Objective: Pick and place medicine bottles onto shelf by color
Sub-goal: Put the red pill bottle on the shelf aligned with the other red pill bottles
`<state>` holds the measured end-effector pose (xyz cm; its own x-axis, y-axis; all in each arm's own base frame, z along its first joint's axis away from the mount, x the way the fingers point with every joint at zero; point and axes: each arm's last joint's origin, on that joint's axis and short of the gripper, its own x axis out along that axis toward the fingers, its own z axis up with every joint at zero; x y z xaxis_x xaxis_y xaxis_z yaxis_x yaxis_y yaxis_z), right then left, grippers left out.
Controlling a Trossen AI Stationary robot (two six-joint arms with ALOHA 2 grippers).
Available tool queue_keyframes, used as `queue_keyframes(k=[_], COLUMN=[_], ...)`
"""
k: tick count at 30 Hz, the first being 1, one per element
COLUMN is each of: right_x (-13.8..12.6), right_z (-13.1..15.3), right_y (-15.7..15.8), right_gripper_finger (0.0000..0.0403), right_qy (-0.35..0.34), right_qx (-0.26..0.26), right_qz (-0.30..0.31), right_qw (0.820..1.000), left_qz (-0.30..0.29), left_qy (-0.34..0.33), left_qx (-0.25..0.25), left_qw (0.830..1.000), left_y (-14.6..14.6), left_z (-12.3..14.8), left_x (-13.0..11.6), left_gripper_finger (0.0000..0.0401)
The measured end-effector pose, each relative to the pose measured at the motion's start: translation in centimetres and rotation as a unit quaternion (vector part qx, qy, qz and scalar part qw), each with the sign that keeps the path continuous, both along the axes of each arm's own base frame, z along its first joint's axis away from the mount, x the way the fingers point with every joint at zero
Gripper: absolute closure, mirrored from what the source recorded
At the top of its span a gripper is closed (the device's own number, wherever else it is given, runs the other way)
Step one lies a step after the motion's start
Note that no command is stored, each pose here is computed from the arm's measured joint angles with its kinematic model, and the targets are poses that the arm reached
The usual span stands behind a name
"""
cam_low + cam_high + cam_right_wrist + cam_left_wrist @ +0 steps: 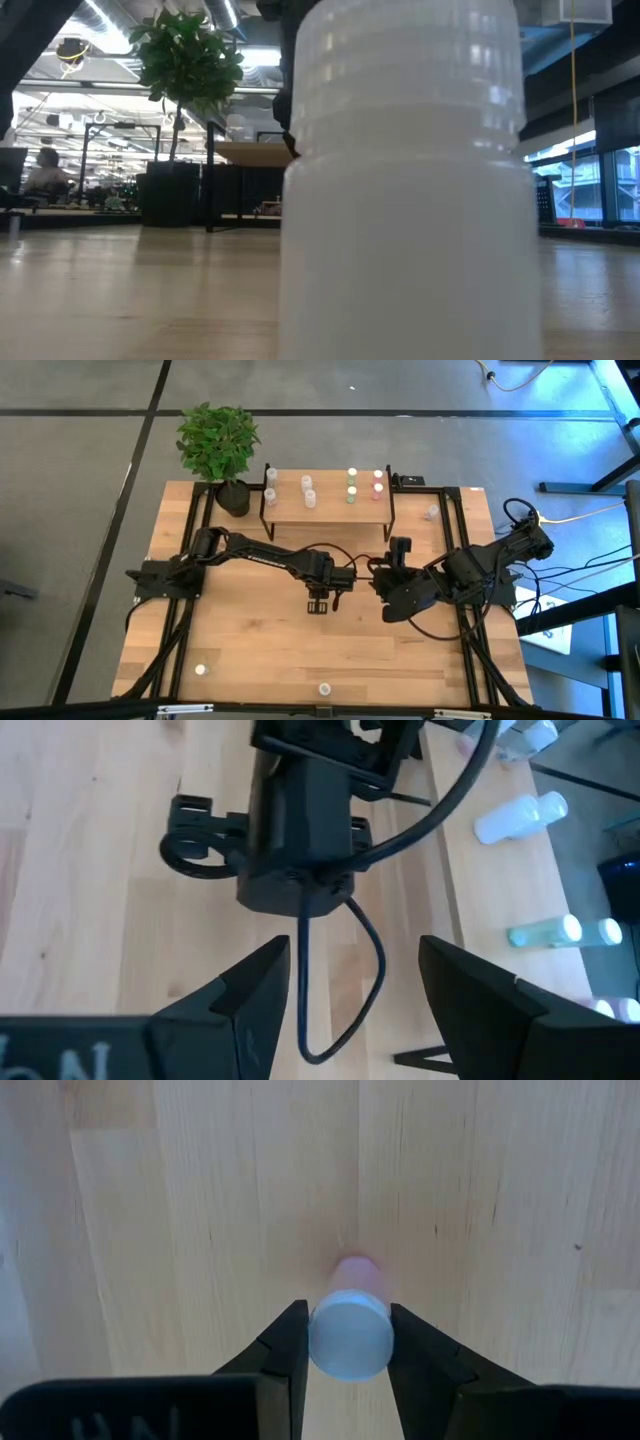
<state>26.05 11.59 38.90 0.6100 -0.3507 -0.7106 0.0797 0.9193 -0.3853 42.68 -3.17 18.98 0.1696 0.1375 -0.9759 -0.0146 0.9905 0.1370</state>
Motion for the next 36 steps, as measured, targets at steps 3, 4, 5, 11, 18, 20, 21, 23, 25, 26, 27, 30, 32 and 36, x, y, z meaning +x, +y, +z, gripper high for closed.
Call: queue_keyframes(k=[3,4,5,11,18,20,21,23,25,26,27,30,32,36], right_x=[0.05,0.11,0.16,0.58,0.77,0.78,0.77,0.77,0.78,0.78,0.78,0.78,0.78,0.78], right_z=[0.03,0.06,0.1,0.38,0.51,0.52,0.52,0.52,0.52,0.52,0.52,0.52,0.52,0.52], right_y=[0.03,0.04,0.07,0.32,0.41,0.41,0.42,0.42,0.41,0.41,0.41,0.41,0.41,0.41], right_gripper_finger=[0.0179,0.0179,0.0179,0.0179,0.0179,0.0179,0.0179,0.0179,0.0179,0.0179,0.0179,0.0179,0.0179,0.0179], right_qy=[-0.003,-0.006,-0.01,-0.035,-0.048,-0.048,-0.048,-0.048,-0.048,-0.048,-0.048,-0.048,-0.048,-0.048], right_qx=[0.001,0.003,0.005,0.021,0.028,0.029,0.028,0.028,0.029,0.028,0.028,0.029,0.028,0.028], right_qz=[0.0,0.0,0.0,0.003,0.002,0.002,0.003,0.003,0.002,0.003,0.003,0.002,0.003,0.003], right_qw=[1.0,1.0,1.0,0.999,0.998,0.998,0.998,0.998,0.998,0.998,0.998,0.998,0.998,0.998], left_qz=[0.0,0.0,0.0,0.0,0.0,0.0,0.0,0.0,0.0,0.0,-0.001,-0.001,-0.001,0.002], left_qy=[0.0,0.0,0.001,0.001,0.001,0.001,0.001,0.001,0.001,0.002,0.002,0.003,0.002,0.002], left_qx=[0.0,0.0,0.0,0.0,0.0,0.0,0.0,0.0,-0.003,-0.007,-0.01,-0.012,-0.012,-0.012], left_qw=[1.0,1.0,1.0,1.0,1.0,1.0,1.0,1.0,1.0,1.0,1.0,1.0,1.0,1.0], left_y=[-0.01,-0.01,-0.01,-0.01,-0.01,-0.01,-0.01,-0.01,-0.02,-0.03,-0.05,-0.04,-0.04,-0.07], left_z=[0.0,0.0,-0.01,-0.01,-0.02,-0.02,-0.02,-0.02,-0.02,-0.03,-0.03,-0.03,-0.03,-0.07], left_x=[0.0,0.0,-0.01,-0.01,-0.02,-0.02,-0.02,-0.02,-0.02,-0.03,-0.04,-0.04,-0.03,-0.02], left_gripper_finger=[0.0307,0.0307,0.0307,0.0307,0.0307,0.0307,0.0307,0.0307,0.0307,0.0307,0.0307,0.0307,0.0303,0.028])
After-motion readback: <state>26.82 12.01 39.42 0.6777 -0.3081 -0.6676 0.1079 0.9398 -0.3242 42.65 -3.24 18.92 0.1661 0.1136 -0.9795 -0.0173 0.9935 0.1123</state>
